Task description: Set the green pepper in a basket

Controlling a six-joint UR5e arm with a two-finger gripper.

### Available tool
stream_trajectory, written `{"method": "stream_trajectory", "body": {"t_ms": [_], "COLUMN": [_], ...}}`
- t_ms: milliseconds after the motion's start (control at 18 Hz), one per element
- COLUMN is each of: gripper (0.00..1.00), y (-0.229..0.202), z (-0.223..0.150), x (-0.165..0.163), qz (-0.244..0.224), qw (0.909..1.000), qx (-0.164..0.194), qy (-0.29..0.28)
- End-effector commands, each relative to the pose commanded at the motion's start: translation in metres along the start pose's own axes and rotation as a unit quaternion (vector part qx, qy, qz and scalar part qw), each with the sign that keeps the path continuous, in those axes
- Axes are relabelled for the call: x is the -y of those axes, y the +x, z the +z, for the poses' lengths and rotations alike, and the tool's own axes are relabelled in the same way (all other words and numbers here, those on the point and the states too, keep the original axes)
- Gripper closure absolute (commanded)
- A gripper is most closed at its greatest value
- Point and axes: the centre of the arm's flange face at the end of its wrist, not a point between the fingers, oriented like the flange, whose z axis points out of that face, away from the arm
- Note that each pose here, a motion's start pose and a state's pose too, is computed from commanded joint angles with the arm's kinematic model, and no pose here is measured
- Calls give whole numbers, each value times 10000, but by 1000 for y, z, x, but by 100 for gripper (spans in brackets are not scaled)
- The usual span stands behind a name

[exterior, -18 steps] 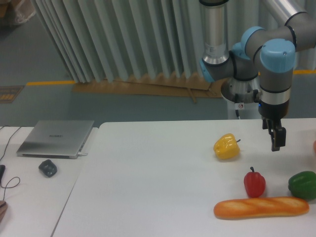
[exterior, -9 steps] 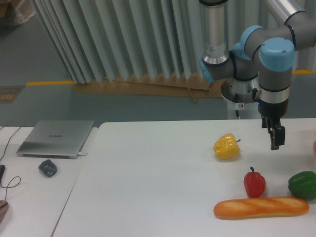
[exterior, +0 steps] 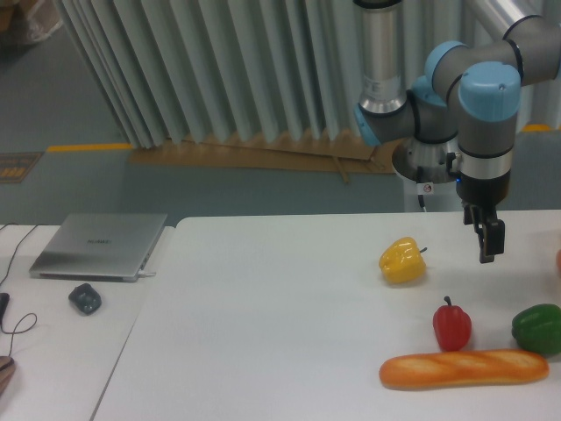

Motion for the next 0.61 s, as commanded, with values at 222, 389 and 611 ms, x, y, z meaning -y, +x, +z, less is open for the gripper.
{"method": "stream_trajectory", "body": {"t_ms": [222, 389, 611], "gripper": [0, 0, 0], "y": [0, 0, 0], "z": [1, 1, 2], "x": [0, 0, 1], "qz": [0, 0, 0], "qw": [10000, 10000, 10000], "qx": [-15, -8, -15], "qy": [2, 1, 2]}}
